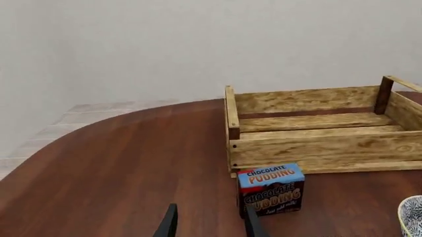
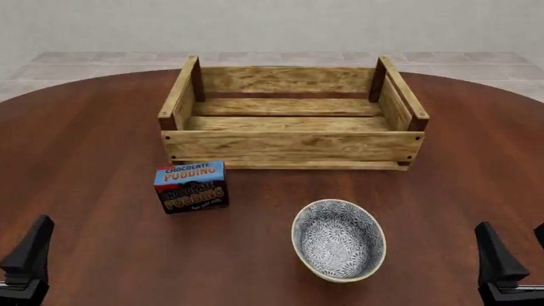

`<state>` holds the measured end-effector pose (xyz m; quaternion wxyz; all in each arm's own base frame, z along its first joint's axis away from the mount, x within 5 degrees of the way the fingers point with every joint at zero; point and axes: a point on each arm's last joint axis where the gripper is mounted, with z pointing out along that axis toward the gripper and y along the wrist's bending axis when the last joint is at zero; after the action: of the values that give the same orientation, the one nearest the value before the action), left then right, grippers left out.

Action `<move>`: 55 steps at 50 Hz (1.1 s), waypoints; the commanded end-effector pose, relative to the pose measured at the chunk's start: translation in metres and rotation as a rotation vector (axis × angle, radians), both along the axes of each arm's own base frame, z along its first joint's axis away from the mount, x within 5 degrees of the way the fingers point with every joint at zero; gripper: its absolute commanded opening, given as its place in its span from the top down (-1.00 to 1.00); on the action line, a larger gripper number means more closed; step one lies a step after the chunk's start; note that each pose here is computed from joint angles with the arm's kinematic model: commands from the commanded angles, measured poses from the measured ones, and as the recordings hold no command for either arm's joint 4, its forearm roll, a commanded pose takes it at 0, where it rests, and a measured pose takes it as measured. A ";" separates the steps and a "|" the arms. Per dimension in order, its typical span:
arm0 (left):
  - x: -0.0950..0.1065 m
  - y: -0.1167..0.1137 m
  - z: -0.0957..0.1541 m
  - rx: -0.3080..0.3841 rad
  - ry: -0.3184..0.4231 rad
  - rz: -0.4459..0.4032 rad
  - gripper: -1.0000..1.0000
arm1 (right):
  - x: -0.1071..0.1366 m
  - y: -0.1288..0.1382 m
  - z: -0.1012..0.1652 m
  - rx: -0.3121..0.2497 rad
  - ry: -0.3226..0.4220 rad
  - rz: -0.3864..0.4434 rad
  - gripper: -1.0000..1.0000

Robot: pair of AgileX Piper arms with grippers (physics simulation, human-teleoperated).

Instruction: Pick up the salad dressing and put it in the tray.

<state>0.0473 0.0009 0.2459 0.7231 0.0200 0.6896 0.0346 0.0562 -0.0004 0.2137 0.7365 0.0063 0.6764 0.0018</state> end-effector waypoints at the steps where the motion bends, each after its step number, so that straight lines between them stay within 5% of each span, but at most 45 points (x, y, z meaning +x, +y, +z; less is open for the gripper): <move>1: -0.013 0.000 0.031 0.027 0.009 0.017 -1.00 | 0.000 0.000 0.000 0.004 0.003 -0.003 -1.00; 21: -0.033 0.001 0.058 0.074 0.087 0.129 -1.00 | 0.001 0.000 -0.001 -0.003 0.014 0.004 -1.00; 55: -0.007 0.020 0.056 -0.040 0.211 0.453 -1.00 | 0.003 0.000 -0.002 -0.009 0.024 0.006 -1.00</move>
<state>0.0304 0.0121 0.3065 0.6424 -0.1064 0.7430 0.1548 0.0583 0.0000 0.2122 0.7292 0.0012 0.6843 0.0012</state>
